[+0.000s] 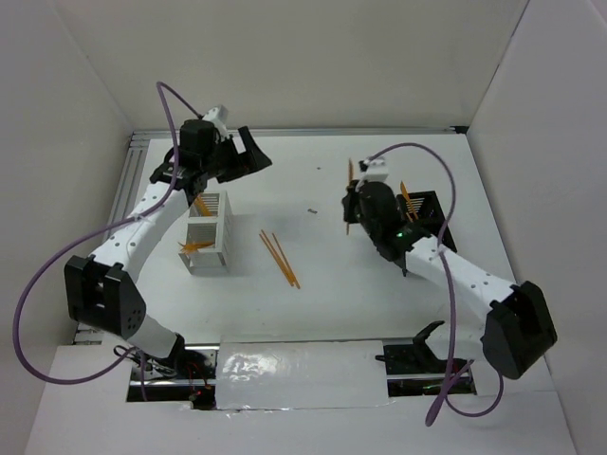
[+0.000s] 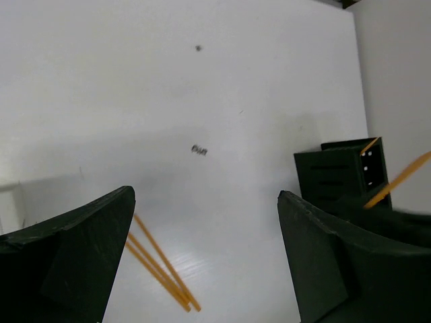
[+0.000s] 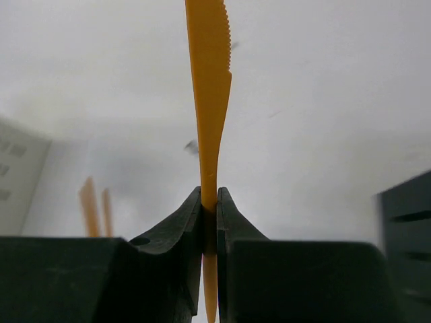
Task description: Sort the eating utensils into containers
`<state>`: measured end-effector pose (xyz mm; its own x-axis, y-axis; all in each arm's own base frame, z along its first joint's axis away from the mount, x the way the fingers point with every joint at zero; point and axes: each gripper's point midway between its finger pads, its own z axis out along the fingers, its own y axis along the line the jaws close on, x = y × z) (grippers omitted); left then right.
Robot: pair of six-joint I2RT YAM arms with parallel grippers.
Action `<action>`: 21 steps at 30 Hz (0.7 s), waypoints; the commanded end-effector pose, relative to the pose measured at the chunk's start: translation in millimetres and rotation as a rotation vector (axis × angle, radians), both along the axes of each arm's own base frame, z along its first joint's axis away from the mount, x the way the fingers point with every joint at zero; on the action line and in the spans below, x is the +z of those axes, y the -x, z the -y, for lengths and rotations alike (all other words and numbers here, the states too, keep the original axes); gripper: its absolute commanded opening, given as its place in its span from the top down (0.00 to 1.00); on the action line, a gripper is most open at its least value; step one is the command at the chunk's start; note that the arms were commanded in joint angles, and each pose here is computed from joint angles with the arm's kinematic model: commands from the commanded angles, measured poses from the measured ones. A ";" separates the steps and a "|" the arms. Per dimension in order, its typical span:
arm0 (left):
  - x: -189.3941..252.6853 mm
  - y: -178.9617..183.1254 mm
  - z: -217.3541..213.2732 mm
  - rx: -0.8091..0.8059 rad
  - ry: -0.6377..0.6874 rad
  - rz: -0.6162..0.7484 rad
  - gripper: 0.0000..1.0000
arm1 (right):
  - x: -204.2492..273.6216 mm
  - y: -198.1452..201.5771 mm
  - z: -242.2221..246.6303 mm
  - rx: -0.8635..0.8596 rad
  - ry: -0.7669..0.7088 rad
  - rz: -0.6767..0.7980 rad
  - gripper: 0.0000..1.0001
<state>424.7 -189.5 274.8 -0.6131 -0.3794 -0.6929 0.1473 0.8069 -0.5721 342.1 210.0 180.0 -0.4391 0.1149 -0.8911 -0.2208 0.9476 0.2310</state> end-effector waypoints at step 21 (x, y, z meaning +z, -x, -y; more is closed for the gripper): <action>-47.2 20.8 6.8 -0.145 0.059 -0.052 0.00 | 64.7 -77.4 232.1 -0.305 0.320 0.384 0.91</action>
<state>397.3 -192.8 225.9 -0.7098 -0.3401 -0.6168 0.1868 0.7534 -0.6304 419.5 -17.8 231.6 -0.1589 -0.0689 -0.9849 0.0747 0.9939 -0.0816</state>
